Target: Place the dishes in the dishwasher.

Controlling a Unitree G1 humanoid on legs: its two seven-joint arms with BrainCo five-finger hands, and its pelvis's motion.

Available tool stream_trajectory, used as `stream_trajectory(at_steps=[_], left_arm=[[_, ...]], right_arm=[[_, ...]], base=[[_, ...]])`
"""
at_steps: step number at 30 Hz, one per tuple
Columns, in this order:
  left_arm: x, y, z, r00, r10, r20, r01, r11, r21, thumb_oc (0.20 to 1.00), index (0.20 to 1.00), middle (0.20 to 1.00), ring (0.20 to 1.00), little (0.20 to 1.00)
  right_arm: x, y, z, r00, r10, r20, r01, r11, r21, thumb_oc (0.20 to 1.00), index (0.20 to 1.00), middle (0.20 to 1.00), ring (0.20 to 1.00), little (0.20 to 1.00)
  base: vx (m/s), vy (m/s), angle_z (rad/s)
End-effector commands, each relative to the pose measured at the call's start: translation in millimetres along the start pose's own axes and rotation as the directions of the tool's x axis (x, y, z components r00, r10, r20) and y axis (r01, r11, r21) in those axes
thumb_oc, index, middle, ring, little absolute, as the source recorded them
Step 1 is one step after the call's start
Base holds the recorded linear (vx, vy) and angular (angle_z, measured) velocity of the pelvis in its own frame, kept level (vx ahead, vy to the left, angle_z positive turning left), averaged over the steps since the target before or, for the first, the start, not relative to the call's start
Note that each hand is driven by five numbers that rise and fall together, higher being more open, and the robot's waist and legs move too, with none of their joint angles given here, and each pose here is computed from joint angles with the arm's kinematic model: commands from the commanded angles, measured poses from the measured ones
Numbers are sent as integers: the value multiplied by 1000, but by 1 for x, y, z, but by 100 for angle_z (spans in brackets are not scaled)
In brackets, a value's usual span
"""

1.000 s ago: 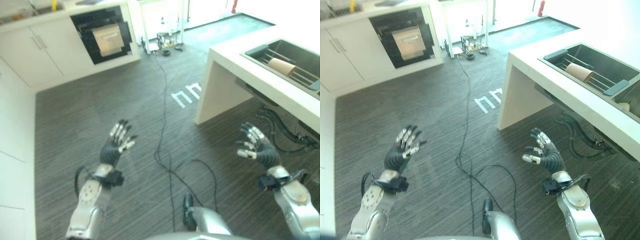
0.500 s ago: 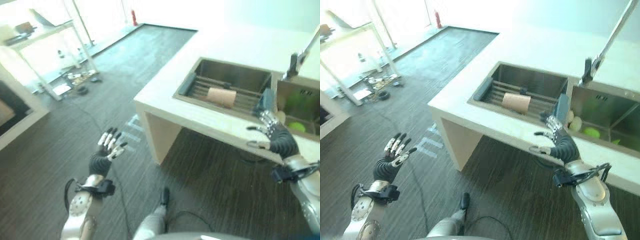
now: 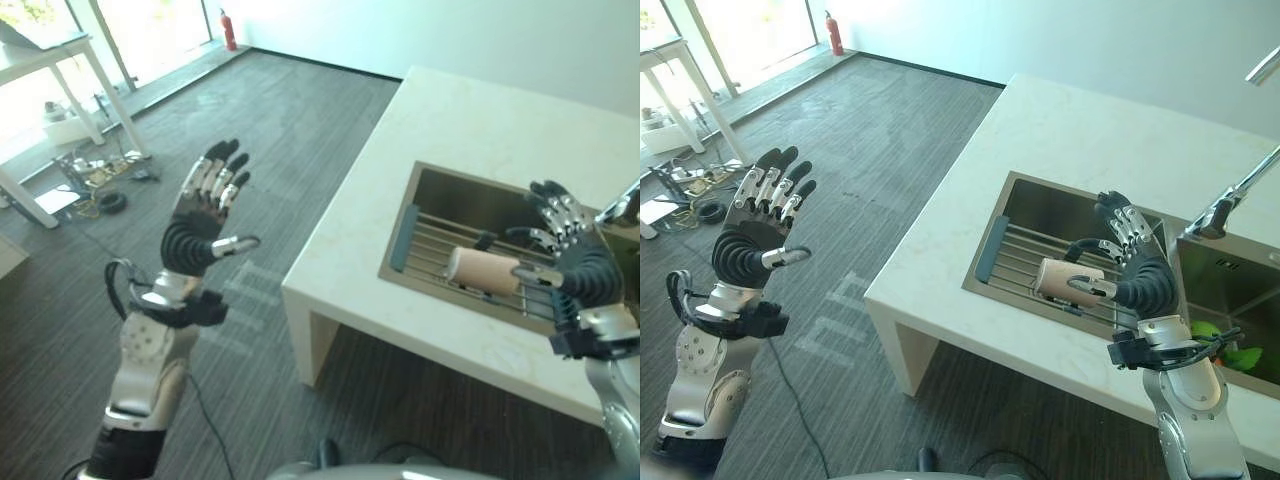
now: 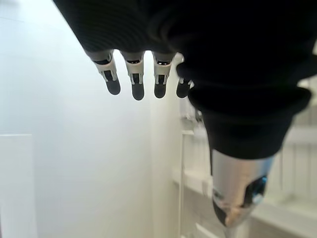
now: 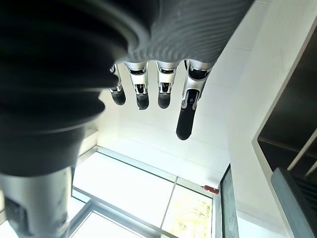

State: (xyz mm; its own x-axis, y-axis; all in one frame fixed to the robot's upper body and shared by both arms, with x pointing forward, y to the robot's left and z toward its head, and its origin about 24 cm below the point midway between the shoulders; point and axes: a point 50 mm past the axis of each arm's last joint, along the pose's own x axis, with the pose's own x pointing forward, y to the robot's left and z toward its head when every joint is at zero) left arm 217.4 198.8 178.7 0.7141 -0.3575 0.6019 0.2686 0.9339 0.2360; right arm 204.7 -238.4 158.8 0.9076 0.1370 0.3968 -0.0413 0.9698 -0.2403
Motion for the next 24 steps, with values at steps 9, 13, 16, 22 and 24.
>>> stream_trajectory(at_steps=[9, 13, 16, 22, 24], left_arm=[[10, 3, 16, 997, -26, 73, 13, 985, 175, 1000, 1000, 1000, 1000, 1000], [13, 4, 11, 999, 22, 49, -29, 987, 160, 1000, 1000, 1000, 1000, 1000], [3, 7, -3, 990, 126, -60, -123, 991, 50, 1000, 1000, 1000, 1000, 1000], [-10, -1, -9, 987, 137, -79, -142, 988, -67, 1000, 1000, 1000, 1000, 1000], [-12, 0, -8, 988, 135, -76, -140, 989, -56, 1000, 1000, 1000, 1000, 1000]], right_arm=[[35, 25, 10, 988, 87, 130, -101, 990, 101, 1000, 1000, 1000, 1000, 1000], [37, 29, 11, 985, 105, 139, -122, 985, 119, 1000, 1000, 1000, 1000, 1000], [39, 25, 14, 985, 109, 134, -129, 979, 157, 1000, 1000, 1000, 1000, 1000], [33, 20, 11, 989, 105, 100, -116, 986, 120, 1000, 1000, 1000, 1000, 1000], [31, 18, 11, 991, 96, 97, -107, 988, 110, 1000, 1000, 1000, 1000, 1000]], base=[[8, -334, -88], [134, -489, -36], [220, -495, -24], [130, -227, -4], [199, 250, 5]])
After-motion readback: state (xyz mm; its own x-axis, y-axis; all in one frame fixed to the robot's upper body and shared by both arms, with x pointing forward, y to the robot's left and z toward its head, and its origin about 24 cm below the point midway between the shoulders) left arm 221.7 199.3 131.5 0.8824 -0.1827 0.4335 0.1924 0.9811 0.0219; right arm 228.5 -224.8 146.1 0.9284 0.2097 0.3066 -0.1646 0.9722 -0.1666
